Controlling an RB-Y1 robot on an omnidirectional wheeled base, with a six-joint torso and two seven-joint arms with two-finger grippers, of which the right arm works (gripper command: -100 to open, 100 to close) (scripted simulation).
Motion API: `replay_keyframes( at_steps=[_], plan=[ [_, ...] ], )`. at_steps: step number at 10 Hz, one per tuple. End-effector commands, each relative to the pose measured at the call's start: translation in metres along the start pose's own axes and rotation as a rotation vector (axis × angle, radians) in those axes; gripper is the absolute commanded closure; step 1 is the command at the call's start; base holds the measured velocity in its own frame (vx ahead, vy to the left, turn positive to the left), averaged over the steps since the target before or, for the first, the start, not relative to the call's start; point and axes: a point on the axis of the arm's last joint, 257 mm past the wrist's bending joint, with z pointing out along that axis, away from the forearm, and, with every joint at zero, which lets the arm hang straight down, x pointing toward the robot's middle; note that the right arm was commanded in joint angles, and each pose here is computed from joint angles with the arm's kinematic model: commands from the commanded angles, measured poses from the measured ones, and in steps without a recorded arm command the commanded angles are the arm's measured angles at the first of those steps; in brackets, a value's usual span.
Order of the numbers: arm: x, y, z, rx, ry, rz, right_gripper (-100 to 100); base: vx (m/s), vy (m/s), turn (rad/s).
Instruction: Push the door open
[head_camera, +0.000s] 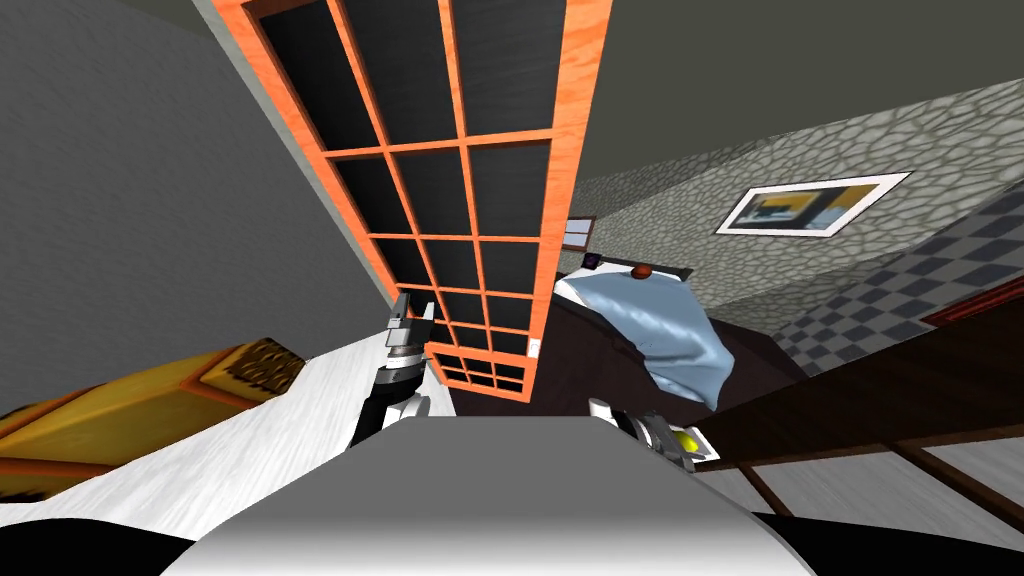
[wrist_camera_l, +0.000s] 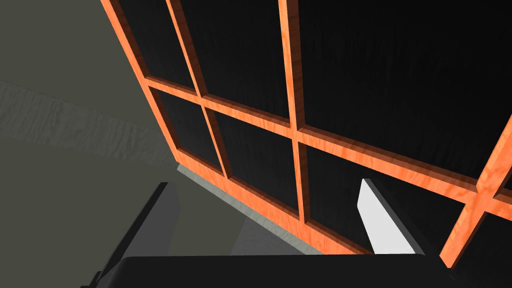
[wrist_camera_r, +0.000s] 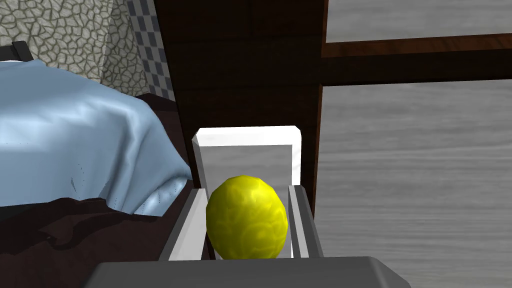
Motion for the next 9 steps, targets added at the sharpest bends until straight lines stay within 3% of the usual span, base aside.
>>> replay_keyframes(
  at_steps=[1, 2, 3, 4, 5, 6, 7, 8, 9],
  plan=[
    [0.002, 0.020, 0.0069, -0.075, 0.002, 0.000, 100, 0.013, -0.140, 0.145],
    [0.002, 0.032, 0.0089, -0.117, 0.001, 0.000, 100, 0.016, -0.189, 0.176],
    [0.002, 0.032, 0.0089, -0.117, 0.001, 0.000, 100, 0.001, -0.128, 0.037],
    [0.001, 0.047, 0.0104, -0.172, -0.003, -0.001, 100, 0.002, -0.144, 0.117],
    [0.000, 0.055, 0.0106, -0.201, -0.005, -0.002, 100, 0.000, -0.208, 0.119],
    [-0.004, 0.051, 0.0077, -0.176, -0.014, -0.006, 100, -0.003, -0.096, 0.017],
    [-0.002, 0.069, 0.0115, -0.242, -0.008, -0.005, 100, -0.049, -0.163, 0.073],
    [-0.002, 0.069, 0.0115, -0.242, -0.008, -0.005, 100, -0.021, -0.186, 0.042],
    [-0.002, 0.081, 0.0128, -0.284, -0.007, -0.004, 100, -0.005, -0.191, 0.036]
  ],
)
